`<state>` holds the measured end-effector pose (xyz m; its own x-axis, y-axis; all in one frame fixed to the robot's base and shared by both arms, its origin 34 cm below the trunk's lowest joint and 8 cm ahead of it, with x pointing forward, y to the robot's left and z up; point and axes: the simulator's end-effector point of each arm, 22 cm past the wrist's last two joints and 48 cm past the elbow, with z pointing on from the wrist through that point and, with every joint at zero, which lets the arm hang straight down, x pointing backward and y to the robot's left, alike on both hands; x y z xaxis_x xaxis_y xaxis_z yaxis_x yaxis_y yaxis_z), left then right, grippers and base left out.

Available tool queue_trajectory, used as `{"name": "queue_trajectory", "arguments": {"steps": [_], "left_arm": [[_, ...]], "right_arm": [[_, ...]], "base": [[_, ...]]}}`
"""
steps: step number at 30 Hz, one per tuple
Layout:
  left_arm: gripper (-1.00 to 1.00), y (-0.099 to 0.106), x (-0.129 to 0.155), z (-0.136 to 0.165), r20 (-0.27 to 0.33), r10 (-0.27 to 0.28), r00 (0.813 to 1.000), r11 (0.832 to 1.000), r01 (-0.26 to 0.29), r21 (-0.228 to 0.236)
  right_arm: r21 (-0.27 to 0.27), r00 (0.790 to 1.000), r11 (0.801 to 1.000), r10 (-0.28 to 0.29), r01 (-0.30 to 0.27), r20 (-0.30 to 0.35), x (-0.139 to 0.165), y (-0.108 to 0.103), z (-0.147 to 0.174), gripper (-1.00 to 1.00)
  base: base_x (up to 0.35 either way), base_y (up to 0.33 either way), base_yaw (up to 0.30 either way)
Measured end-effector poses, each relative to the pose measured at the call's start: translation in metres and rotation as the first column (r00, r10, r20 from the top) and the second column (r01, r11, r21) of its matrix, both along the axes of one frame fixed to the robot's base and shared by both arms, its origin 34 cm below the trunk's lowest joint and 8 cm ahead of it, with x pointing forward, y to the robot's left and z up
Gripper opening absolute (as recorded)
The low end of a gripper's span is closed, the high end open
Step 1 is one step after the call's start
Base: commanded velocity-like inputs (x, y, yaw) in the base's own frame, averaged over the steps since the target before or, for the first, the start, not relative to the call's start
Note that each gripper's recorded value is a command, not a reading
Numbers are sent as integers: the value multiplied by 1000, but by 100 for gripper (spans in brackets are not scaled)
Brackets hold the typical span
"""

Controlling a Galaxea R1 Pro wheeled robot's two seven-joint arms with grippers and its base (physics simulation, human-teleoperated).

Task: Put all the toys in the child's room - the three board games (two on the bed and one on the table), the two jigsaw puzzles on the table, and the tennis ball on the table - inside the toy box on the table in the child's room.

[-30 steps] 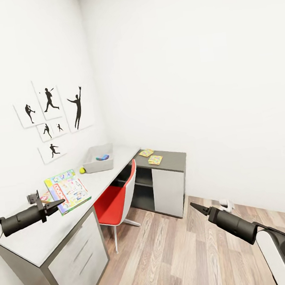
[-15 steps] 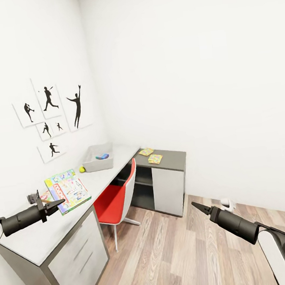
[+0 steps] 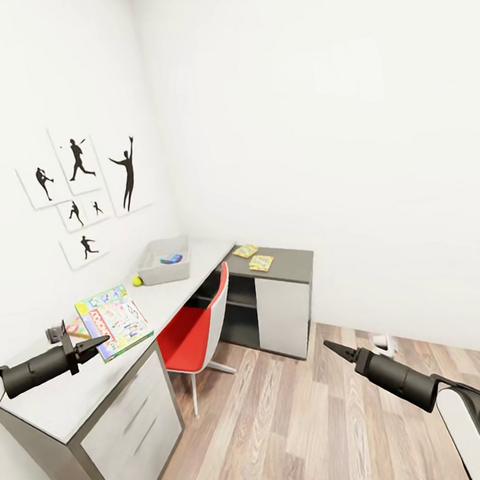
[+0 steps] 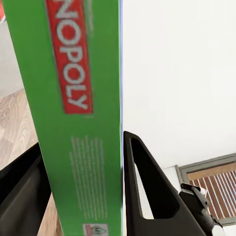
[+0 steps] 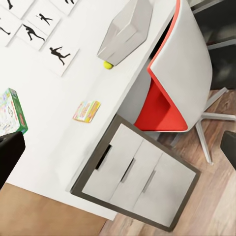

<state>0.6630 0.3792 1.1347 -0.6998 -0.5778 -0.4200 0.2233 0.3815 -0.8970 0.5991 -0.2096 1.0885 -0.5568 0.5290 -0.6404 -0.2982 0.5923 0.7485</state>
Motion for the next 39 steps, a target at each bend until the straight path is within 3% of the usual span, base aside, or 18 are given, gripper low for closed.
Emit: {"name": "queue_trajectory", "arguments": {"steps": [13, 39], "left_arm": [[-100, 8, 4, -3, 1, 21, 1000, 1000, -21, -21], [-100, 8, 8, -23, -35, 23, 999, 1000, -23, -13]], "right_arm": [[-2, 1000, 1000, 0, 0, -23, 1, -1, -11, 100], [-4, 998, 1000, -1, 1, -55, 4, -1, -27, 100]], "base": [[30, 0, 0], [320, 0, -8]]}}
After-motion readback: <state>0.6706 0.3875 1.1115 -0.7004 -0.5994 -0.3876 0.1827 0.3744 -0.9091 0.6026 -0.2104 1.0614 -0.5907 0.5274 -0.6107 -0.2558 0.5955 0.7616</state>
